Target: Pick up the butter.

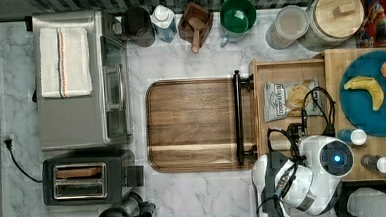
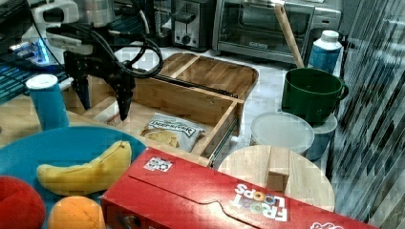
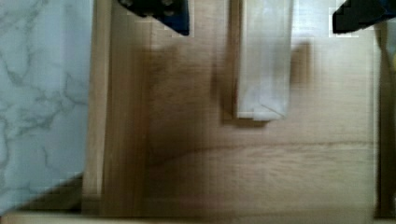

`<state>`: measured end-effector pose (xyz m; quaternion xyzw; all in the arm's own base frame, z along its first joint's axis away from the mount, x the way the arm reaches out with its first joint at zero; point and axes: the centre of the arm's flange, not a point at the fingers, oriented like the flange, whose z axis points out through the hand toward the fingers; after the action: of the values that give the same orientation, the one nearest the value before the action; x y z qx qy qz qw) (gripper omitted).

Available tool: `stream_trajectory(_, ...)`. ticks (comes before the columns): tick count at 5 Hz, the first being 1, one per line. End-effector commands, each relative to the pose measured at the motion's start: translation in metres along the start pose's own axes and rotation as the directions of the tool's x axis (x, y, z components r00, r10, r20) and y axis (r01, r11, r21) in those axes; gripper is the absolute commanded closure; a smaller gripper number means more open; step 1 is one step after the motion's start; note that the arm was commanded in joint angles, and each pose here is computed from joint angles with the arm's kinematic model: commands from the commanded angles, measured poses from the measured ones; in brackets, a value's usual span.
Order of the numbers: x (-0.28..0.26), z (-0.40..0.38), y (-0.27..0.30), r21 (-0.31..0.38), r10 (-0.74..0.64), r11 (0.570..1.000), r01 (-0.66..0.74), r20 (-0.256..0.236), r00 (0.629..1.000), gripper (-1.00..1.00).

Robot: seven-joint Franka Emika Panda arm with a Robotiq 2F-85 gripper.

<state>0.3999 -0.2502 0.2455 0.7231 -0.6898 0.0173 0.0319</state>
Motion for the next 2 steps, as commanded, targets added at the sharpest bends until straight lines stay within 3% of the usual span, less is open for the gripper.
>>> stream_trajectory(1, -0.010, 0.003, -0.010, 0.085, 0.033, 0.996, -0.027, -0.073, 0.997, 1.00)
stream_trajectory(2, -0.004, -0.010, -0.010, 0.082, 0.014, 0.997, -0.007, -0.081, 0.997, 1.00)
